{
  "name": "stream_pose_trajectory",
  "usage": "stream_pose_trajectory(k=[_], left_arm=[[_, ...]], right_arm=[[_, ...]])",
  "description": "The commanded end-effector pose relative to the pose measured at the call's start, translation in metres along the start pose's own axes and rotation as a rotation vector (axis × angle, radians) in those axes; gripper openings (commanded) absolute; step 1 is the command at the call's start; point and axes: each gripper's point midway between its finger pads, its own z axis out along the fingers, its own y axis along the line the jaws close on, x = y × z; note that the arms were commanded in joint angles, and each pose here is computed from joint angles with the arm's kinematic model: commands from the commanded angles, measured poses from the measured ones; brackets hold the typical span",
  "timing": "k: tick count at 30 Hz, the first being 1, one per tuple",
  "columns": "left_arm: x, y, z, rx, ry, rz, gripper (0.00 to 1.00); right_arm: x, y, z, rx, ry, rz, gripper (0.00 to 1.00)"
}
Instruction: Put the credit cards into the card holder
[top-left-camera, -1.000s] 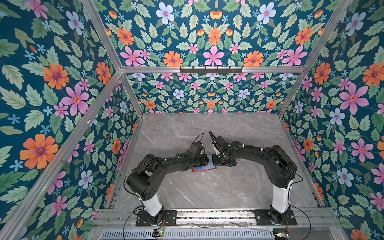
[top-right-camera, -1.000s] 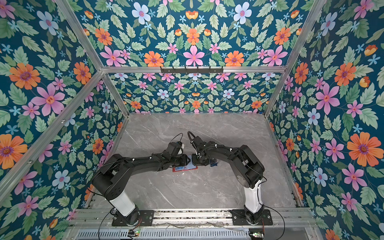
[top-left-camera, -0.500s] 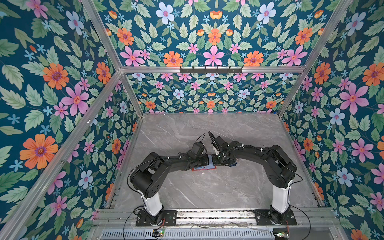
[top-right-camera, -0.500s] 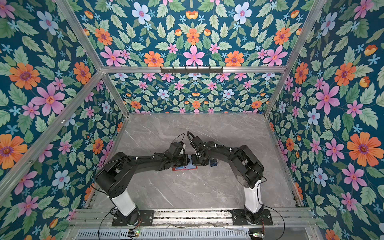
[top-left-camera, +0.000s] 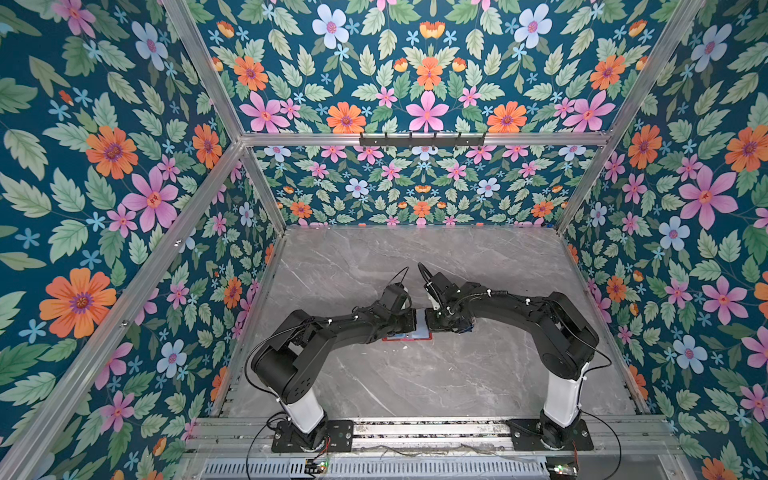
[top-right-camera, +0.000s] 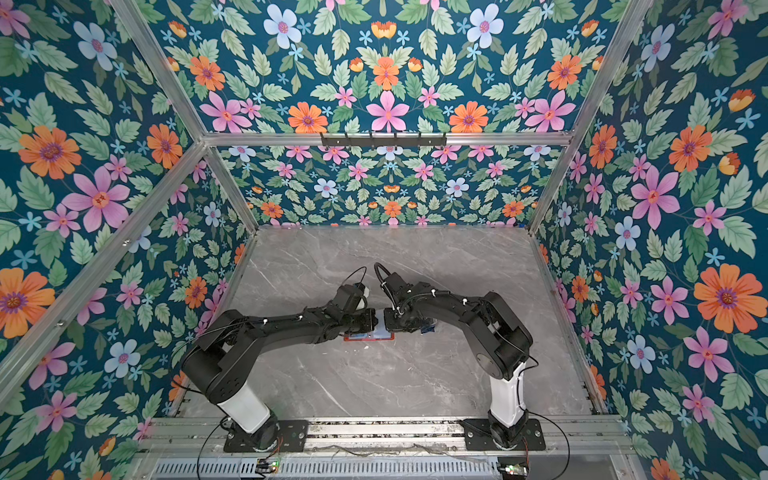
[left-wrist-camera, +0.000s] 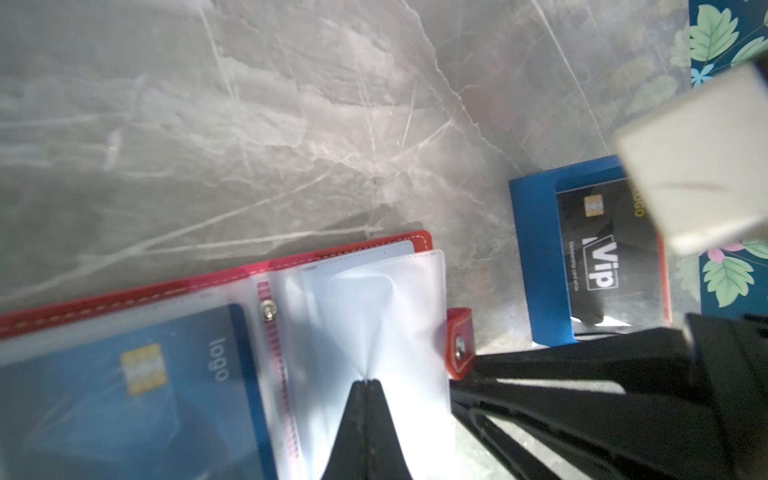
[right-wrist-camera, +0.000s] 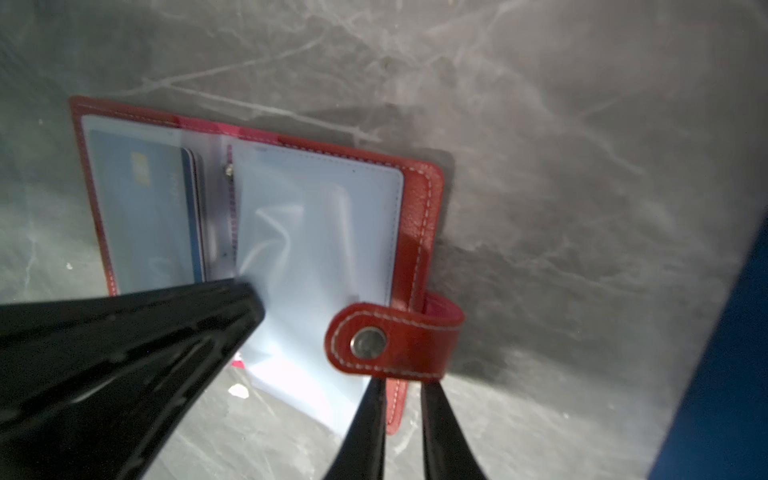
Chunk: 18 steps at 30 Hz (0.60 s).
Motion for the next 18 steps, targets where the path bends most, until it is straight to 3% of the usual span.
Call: stream_pose_trajectory(k=[1, 10, 18], left_arm=[[-0.003, 0.004, -0.005, -0.025, -0.019, 0.001, 0.00], [-0.002, 0.002, -0.010, -0.009, -0.030, 0.012, 0.00], [-0.003, 0.000, -0.015, 0.006, -0.048, 0.013, 0.00]], right_arm=[[-0.005, -0.002, -0.007, 0.013, -0.035, 0.019, 0.19], [-0.009, 0.016, -0.004, -0.063, -0.007, -0.003, 0.13], [-0.012, 0.039, -0.002, -0.160, 0.018, -0.015, 0.26]])
